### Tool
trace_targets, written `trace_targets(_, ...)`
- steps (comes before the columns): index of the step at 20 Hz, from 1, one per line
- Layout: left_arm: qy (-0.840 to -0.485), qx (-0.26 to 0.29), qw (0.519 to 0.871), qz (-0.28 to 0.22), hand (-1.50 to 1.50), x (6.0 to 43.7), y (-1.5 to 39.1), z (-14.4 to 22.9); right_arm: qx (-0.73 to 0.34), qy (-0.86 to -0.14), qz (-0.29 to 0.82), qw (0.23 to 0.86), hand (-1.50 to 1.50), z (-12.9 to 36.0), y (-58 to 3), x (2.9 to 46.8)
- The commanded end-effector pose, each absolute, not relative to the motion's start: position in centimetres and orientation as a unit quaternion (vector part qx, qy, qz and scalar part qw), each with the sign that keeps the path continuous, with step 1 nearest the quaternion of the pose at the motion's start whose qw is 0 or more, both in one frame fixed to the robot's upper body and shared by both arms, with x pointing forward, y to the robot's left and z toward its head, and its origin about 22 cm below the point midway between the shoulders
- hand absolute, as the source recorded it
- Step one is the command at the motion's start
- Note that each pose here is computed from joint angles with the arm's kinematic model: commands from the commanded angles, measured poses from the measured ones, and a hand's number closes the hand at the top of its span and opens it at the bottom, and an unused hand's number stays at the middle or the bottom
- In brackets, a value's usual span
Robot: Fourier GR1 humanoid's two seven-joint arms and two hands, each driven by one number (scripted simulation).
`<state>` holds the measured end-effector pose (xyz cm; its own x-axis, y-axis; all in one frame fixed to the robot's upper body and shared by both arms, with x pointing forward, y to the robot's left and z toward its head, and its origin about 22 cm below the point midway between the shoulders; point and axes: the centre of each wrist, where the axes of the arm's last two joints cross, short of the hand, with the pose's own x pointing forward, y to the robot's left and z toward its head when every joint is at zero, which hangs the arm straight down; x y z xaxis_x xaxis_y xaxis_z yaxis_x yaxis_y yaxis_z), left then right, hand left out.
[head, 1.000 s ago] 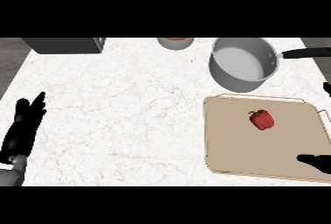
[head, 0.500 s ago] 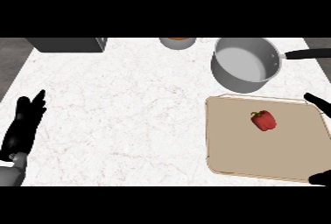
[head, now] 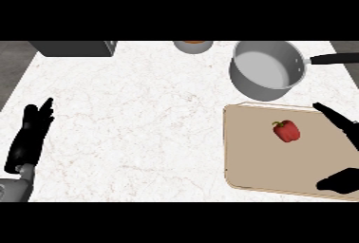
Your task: Pick the bell pepper from the tray and place it in the pot
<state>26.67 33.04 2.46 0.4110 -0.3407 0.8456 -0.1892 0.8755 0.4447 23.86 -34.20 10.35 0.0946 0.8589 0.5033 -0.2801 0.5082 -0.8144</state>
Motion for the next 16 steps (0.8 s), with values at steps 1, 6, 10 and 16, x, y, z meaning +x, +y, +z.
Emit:
trace_targets(1,-0.540,0.243,0.804,-0.050,0.00,26.0,34.2,3.2,-0.271,-0.511,0.426,0.695,-1.50,10.2,-34.1,24.8)
trace_targets(6,-0.540,0.242,0.805,-0.047,0.00,25.6,34.7,0.9,-0.272,-0.519,0.419,0.694,-1.50,7.2,-34.7,26.7)
trace_targets(10,-0.538,0.239,0.807,-0.052,0.00,26.5,33.6,2.9,-0.276,-0.524,0.419,0.688,-1.50,6.8,-32.7,27.6)
trace_targets(16,-0.541,0.251,0.801,-0.054,0.00,24.9,33.9,2.6,-0.299,-0.504,0.425,0.690,-1.50,5.9,-32.1,28.3)
